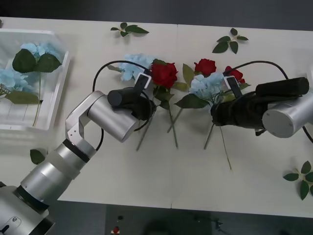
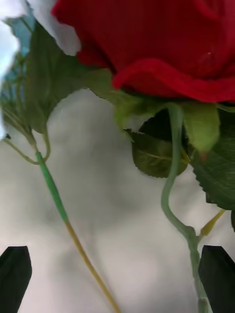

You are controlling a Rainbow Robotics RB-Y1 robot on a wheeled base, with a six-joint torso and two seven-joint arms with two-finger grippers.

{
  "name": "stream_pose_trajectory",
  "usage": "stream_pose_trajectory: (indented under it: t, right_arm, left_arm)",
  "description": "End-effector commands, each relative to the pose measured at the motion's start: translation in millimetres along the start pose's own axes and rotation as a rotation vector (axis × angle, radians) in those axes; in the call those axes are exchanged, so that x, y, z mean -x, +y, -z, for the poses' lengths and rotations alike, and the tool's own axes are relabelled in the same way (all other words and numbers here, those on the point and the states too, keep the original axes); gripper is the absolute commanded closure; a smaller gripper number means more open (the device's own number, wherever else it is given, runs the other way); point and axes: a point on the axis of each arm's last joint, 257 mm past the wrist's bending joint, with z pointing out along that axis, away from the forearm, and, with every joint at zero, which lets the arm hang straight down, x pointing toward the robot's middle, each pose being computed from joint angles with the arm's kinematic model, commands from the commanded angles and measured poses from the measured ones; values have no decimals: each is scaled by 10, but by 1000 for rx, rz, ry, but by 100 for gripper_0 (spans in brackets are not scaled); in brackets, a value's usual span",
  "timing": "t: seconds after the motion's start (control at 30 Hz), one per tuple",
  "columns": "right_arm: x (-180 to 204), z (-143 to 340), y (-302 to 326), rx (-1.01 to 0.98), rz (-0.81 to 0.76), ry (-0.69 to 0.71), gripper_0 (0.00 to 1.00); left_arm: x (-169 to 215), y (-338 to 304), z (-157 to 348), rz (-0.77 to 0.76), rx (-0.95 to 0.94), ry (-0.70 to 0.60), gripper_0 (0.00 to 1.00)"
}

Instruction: Put the red flowers into the right box and the blue flowers into the left box

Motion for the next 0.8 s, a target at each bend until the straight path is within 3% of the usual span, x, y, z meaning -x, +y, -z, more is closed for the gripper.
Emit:
stream_pose_trajectory:
  t: [0.03,0.2,0.33,0.53,0.8]
  right_arm:
    - [347,306,39,41,-56,-67,100]
    - [564,604,264,152,-150,-133,100]
    - [774,885,499,268,-126,-197,100]
    - [992,1318,828,439,40,-279,100]
    - [1151,1789,1267,622,274,-403,100]
  left_arm:
    - [223,-16,0,23,8,-35,0]
    - [142,2,-41,35,17,-16,0]
    - [160,12,-38,42,16,-22,0]
    - [328,84,122,86,-33,-78,0]
    - [165,440,721,125,-138,-106,0]
